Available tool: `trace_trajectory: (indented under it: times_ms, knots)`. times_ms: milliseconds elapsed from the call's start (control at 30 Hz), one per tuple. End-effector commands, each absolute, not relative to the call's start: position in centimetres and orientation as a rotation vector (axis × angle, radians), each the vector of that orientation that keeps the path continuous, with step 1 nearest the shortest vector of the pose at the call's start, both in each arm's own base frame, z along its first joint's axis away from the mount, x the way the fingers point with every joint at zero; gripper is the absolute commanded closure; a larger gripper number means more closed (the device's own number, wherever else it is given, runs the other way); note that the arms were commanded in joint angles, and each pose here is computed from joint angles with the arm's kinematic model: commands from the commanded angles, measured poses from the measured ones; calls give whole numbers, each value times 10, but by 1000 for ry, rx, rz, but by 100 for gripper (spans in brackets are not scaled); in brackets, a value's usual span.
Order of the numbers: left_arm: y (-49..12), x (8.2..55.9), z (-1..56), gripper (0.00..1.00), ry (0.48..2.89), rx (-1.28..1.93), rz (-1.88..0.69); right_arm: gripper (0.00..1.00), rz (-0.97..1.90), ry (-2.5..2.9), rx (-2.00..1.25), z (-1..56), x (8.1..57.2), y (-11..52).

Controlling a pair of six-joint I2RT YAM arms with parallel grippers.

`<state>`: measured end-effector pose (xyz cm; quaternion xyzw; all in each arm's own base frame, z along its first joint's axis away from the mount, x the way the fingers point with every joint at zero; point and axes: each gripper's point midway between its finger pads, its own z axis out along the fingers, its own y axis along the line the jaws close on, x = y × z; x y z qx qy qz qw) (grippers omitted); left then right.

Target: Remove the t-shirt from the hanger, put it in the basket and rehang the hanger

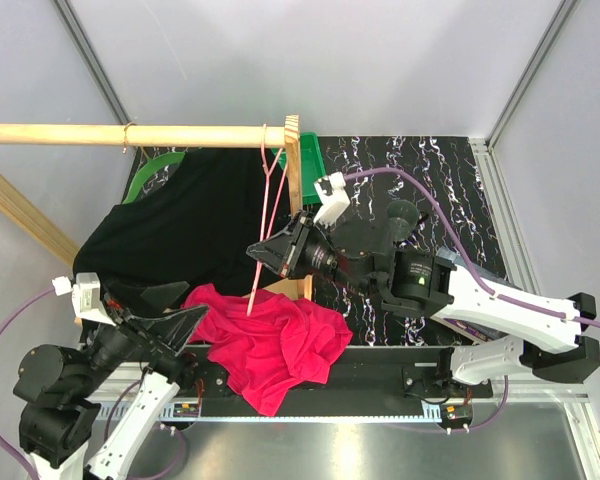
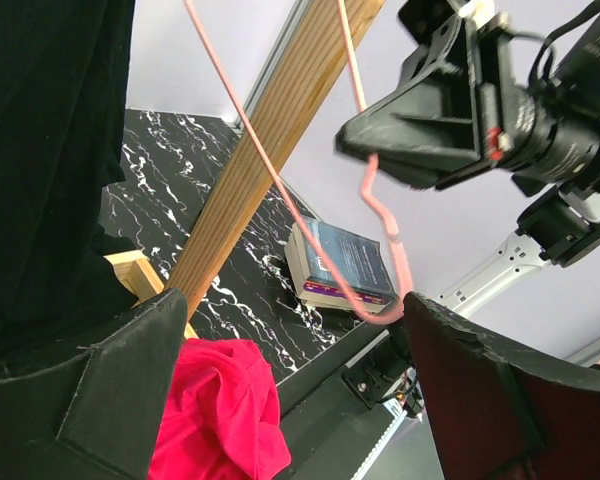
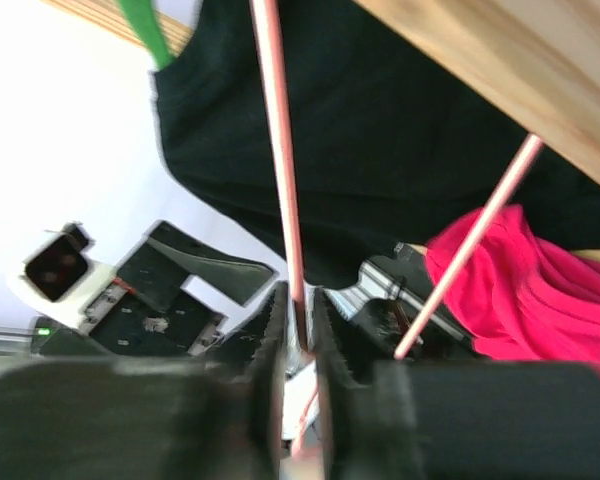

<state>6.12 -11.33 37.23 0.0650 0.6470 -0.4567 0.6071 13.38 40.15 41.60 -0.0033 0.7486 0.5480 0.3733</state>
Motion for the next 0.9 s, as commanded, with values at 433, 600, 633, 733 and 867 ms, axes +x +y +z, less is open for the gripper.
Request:
trace_trajectory:
  times_ms: [433,600,633,733,867]
  knots:
    - [-102,58,360,6,1528,81,-1025,0,1267,2033,-154,332,108,327]
    - [-99,64,338,6,1566,13,-1022,0,1099,2093,-262,268,108,308]
    - [-99,64,336,6,1571,6,-1019,0,1064,2100,-286,257,110,305]
    - [-98,67,326,6,1620,7,-992,0,981,2137,-321,218,113,306]
    - [-102,69,305,7,1685,8,-988,0,900,2164,-335,176,121,316]
